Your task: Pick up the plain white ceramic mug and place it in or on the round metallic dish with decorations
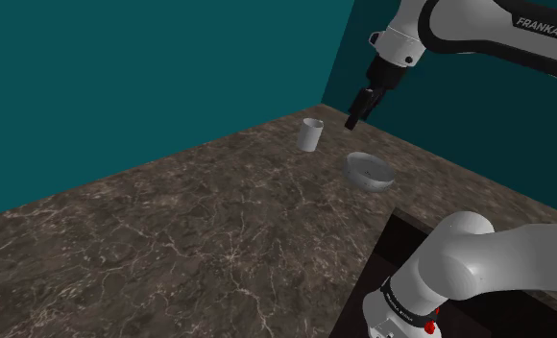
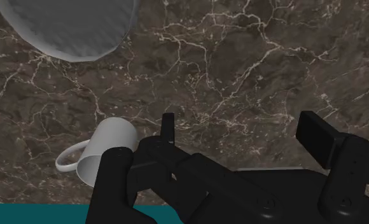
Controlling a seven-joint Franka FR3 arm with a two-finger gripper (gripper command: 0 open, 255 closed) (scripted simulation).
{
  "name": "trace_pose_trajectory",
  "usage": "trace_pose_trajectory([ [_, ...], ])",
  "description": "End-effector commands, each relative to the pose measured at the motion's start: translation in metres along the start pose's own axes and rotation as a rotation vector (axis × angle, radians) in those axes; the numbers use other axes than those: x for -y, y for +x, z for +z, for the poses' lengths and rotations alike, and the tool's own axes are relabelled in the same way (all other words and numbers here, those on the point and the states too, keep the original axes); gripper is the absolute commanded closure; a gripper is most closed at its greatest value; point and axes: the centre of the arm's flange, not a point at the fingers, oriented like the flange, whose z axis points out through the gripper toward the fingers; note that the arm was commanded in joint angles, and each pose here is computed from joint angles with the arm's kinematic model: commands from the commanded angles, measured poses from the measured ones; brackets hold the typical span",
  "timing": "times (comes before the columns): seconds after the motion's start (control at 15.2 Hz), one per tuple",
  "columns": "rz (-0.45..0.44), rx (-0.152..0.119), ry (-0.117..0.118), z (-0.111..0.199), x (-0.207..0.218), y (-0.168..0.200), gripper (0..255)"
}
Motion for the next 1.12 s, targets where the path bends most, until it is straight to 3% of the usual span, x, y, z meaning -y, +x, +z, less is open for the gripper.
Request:
trace_pose_trajectory([
  [0.0,0.000,0.000,0.000,0.000,0.000,0.000,0],
  [1.06,-0.217,0.238,0.016,0.124,-0.108,0.171,0],
])
